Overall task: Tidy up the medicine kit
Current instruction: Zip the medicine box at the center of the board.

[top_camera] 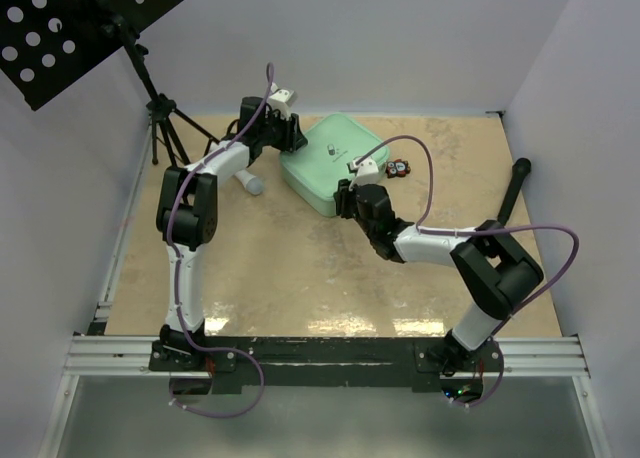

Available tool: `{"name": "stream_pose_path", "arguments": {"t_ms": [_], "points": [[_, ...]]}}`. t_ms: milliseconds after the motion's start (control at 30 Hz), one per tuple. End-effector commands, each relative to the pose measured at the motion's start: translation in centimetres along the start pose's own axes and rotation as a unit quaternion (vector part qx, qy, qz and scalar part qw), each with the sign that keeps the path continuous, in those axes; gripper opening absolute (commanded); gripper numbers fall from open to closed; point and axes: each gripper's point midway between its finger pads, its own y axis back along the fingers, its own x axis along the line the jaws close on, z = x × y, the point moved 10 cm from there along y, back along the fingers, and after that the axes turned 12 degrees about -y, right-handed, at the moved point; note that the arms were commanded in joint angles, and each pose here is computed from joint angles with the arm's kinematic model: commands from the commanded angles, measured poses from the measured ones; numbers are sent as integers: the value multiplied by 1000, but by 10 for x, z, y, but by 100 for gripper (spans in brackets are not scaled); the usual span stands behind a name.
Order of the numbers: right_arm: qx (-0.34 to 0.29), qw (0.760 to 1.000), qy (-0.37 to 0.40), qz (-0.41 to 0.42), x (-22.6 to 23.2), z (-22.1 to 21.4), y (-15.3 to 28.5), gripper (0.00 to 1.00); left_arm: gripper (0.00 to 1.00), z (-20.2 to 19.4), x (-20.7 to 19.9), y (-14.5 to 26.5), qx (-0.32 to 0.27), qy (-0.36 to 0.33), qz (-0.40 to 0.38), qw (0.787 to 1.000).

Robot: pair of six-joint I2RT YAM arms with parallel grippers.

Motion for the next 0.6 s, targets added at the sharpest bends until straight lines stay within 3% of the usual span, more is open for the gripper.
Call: {"name": "stream_pose_path", "arguments": {"t_ms": [0, 133, 300, 567], "points": [[-23, 1000, -15, 11, 9, 16, -3, 34, 47, 0, -14, -1, -2, 7, -39, 999], [-21, 1000, -15, 7, 9, 16, -3, 29, 47, 0, -16, -1, -2, 8, -42, 999], [-18, 1000, -19, 7, 7, 18, 6, 41, 47, 1, -16, 2, -4, 6, -38, 999], [9, 1000, -21, 6, -2, 3, 21, 44, 47, 7, -16, 4, -11, 10, -35, 999]]}}
